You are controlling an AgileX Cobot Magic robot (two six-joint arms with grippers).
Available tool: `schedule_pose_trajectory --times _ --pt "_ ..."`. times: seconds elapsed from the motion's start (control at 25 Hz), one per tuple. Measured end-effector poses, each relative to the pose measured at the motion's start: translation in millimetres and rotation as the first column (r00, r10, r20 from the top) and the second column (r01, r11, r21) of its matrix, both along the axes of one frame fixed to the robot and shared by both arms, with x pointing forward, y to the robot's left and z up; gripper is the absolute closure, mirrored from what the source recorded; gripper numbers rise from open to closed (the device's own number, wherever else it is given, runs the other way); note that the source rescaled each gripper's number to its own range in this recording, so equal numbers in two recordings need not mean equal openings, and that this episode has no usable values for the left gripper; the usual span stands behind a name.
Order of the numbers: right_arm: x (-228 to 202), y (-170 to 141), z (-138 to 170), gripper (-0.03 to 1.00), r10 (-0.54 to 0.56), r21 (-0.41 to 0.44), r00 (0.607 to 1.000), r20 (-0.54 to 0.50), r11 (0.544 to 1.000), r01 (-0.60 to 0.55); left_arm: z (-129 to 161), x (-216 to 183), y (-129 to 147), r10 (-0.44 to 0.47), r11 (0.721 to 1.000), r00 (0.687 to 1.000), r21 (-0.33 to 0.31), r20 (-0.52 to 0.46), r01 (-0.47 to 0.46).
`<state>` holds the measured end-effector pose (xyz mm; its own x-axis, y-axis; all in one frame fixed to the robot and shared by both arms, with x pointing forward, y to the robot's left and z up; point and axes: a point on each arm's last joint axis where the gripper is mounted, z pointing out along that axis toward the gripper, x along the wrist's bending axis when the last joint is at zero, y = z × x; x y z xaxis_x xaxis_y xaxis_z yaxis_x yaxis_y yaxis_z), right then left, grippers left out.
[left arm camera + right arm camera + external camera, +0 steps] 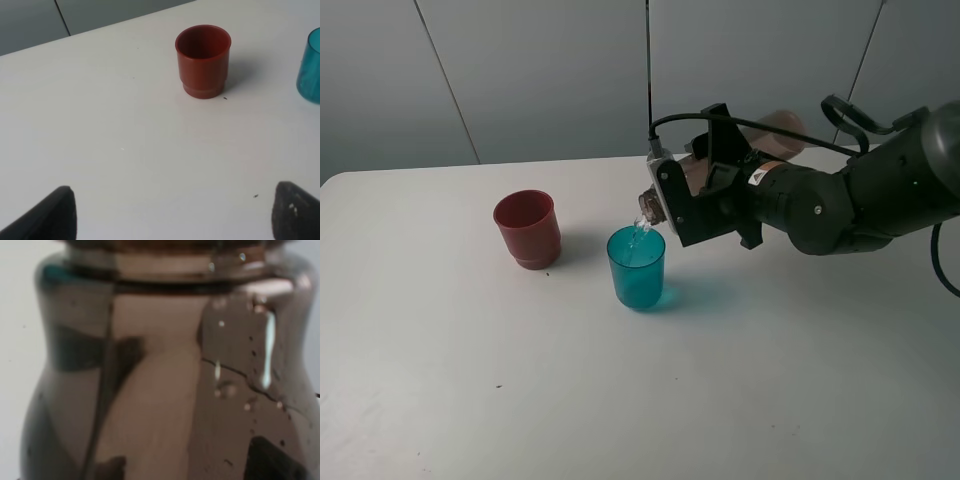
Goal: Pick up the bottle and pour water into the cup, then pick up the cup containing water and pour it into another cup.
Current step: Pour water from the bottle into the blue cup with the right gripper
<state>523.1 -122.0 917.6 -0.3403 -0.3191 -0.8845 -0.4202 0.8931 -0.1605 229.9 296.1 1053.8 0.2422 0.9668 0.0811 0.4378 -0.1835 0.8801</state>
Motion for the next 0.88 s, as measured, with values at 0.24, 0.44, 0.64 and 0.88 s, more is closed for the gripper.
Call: schedule_pose_trajectory --times 0.24,0.44,0.64,0.88 --pt "0.3 0.0 0.5 0.97 0.006 -0.012 1.0 0.011 1.0 -0.005 0.0 0.0 0.0 0.0 1.0 1.0 0.0 0.0 0.0" --pt "0.5 -0.1 0.9 0.97 0.022 -0.044 0.999 0.027 0.999 -0.021 0.0 0.0 0.0 0.0 1.0 1.0 0.0 0.0 0.0" --pt "0.7 -0.1 1.2 0.97 0.046 -0.089 0.998 0.047 0.995 -0.042 0.0 0.0 0.0 0.0 1.0 1.0 0.0 0.0 0.0" --pt "1.8 -0.2 3.6 0.97 0.041 -0.084 0.996 0.075 0.996 -0.035 0.0 0.0 0.0 0.0 1.0 1.0 0.0 0.0 0.0"
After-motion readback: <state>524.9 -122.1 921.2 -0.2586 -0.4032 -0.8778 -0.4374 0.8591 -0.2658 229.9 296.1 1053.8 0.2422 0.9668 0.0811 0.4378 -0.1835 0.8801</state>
